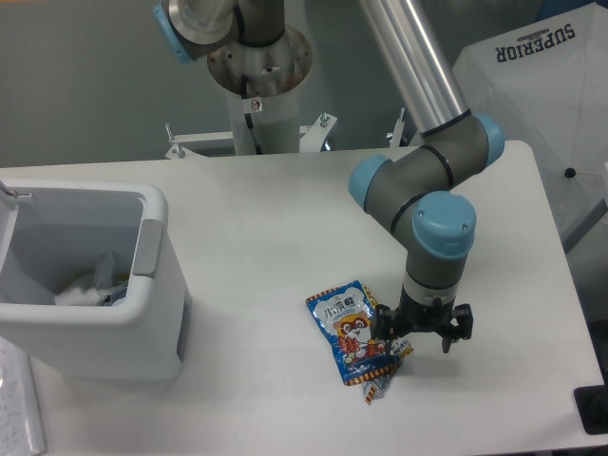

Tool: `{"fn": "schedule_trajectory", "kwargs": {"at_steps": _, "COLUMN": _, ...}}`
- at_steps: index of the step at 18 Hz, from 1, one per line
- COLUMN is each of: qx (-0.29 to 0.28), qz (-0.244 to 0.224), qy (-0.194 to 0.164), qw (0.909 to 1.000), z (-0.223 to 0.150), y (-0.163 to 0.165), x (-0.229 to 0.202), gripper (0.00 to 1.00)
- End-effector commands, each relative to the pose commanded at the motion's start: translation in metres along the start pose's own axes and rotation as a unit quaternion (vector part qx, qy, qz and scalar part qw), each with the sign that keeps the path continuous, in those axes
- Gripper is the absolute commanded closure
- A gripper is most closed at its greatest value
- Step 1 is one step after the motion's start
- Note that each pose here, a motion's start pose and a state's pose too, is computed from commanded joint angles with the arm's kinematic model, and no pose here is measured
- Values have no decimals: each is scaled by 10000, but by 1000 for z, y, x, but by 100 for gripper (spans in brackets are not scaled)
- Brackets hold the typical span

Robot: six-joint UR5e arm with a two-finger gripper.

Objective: Place the trash in the trash can
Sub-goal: 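Lower the gripper onto the edge of the snack wrapper, then close the gripper on the snack wrapper edge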

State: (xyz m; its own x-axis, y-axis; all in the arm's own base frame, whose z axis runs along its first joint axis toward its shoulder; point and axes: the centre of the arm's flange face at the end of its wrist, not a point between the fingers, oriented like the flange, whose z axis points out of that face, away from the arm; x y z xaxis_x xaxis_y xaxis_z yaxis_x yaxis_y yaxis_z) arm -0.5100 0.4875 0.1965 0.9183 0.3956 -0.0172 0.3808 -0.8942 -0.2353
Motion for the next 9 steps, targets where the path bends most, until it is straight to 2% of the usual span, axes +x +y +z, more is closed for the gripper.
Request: {"fn": "schedule_trajectory", "kwargs": {"at_steps": 9, "qx": -111, "qz": 31, "qy": 49, "qw": 9999, "z": 18, "y": 5, "x": 7, "gripper": 0}}
